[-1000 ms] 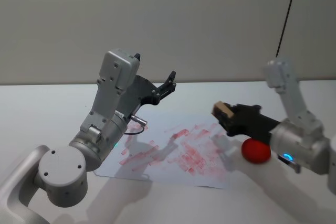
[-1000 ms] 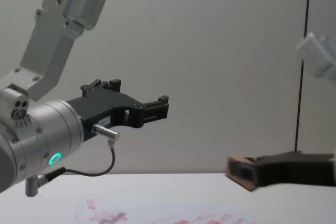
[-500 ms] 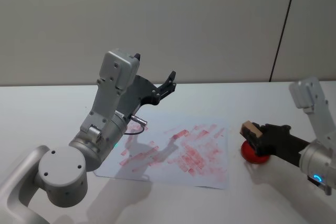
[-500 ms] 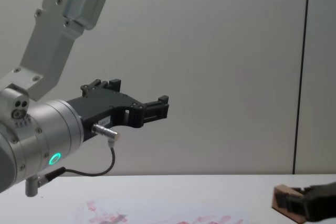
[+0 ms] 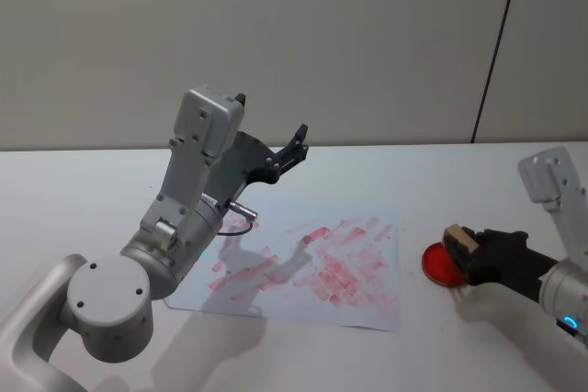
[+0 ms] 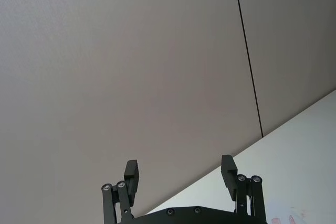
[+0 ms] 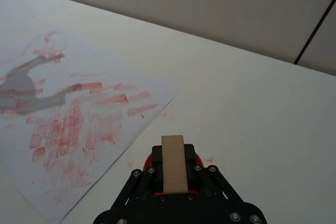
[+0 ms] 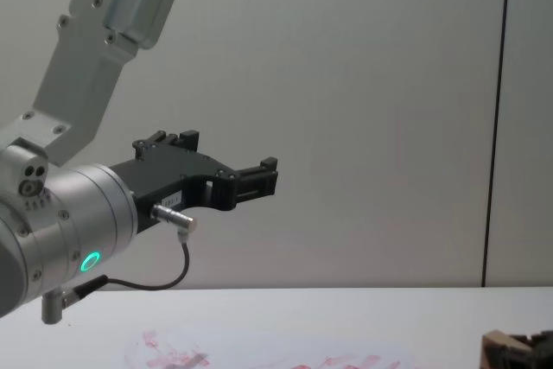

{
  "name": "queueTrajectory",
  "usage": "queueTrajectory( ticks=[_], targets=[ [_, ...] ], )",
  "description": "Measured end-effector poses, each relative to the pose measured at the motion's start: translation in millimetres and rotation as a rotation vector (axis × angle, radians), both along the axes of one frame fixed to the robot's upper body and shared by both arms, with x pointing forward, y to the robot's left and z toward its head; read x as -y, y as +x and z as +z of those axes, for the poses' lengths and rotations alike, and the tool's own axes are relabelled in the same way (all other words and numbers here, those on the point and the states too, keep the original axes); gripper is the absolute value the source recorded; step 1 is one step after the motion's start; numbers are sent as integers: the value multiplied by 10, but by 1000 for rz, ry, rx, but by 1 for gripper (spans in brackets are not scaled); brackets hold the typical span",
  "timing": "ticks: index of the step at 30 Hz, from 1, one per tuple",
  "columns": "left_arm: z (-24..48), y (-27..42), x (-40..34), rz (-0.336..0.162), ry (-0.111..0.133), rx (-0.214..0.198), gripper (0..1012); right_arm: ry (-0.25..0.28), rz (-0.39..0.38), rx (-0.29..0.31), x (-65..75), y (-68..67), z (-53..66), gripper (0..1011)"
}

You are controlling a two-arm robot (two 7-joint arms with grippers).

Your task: Use the one hand to pick up the stamp and affix it onto the A4 paper.

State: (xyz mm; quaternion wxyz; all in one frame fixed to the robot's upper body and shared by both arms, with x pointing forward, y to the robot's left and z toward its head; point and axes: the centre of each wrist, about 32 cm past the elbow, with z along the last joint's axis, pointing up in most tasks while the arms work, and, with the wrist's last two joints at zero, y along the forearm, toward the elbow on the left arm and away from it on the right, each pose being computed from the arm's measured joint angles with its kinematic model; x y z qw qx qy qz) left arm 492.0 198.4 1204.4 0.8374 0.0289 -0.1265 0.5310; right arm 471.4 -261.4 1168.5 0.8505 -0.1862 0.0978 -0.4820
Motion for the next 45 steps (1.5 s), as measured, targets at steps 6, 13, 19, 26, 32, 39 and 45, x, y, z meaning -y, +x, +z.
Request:
queueTrajectory(
  ticks=[6,13,19,26,32,39,45],
  targets=[
    [0,0,0,0,0,0,1001,-16,-10,-18,26,-4,-50,219],
    [0,0,0,0,0,0,1001,-27,-13,-24,24,16,-88,219],
    [0,0,0,0,0,0,1001,-31,-12,-22,13,41,-107,248],
    [0,0,0,0,0,0,1002,-34,-10,-20,6,57,-118,467],
    [0,0,0,0,0,0,1001,-35,-9,-19,2,66,-124,669],
    [0,0,0,0,0,0,1001,-36,-8,-19,1,71,-129,876],
    [0,0,0,0,0,0,1001,-36,-8,-19,0,73,-131,1001]
  ],
)
